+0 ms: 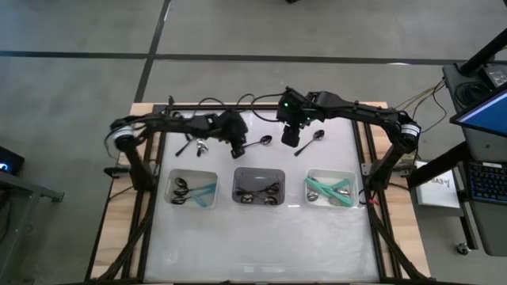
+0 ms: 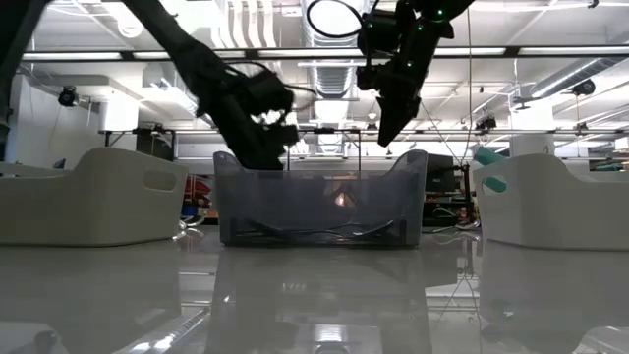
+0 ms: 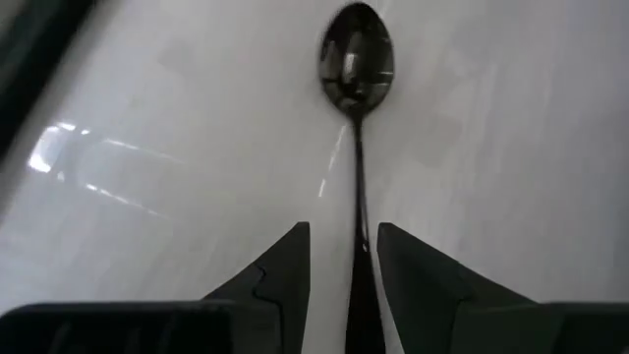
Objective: Sort silverware by color (type)
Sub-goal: Put the black spoon into the black bin
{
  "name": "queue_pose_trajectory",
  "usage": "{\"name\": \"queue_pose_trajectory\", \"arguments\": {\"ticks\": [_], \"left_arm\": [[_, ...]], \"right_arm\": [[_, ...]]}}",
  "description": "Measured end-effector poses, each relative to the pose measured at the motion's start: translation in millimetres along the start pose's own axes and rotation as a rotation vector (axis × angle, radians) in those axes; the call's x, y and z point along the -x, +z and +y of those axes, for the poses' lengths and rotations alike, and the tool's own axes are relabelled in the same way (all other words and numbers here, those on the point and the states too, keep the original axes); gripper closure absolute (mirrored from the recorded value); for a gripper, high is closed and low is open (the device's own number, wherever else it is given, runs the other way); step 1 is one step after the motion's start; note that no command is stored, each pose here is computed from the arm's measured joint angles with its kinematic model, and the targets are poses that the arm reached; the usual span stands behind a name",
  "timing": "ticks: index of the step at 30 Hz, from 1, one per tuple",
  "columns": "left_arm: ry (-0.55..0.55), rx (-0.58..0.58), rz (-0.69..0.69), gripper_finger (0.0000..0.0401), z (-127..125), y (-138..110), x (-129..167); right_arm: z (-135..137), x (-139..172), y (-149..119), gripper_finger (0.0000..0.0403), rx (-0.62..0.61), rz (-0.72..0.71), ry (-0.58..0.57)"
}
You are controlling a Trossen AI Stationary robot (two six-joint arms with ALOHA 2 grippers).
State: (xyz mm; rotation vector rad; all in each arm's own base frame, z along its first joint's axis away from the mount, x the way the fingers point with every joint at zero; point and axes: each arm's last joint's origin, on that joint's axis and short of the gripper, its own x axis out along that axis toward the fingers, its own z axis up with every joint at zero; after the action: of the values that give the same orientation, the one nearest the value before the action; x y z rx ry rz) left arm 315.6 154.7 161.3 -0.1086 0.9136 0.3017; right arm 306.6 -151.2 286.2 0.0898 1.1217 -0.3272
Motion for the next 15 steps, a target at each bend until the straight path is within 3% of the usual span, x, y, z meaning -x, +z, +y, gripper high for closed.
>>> {"name": "queue_pose_trajectory", "arguments": {"ticks": [7,15], "left_arm": [[-0.023,-0.056,0.092,0.0298,5.2,21.8,-38.5],[-0.036,-0.021,0.151,0.0298,6.9,28.0,-53.1]], "right_arm": [[0.1,-0.3,-0.3,0.0255,-0.004,0.002,0.0],[0.7,-0.2,-3.7,0.0255,-0.004,0.037,0.006]]}}
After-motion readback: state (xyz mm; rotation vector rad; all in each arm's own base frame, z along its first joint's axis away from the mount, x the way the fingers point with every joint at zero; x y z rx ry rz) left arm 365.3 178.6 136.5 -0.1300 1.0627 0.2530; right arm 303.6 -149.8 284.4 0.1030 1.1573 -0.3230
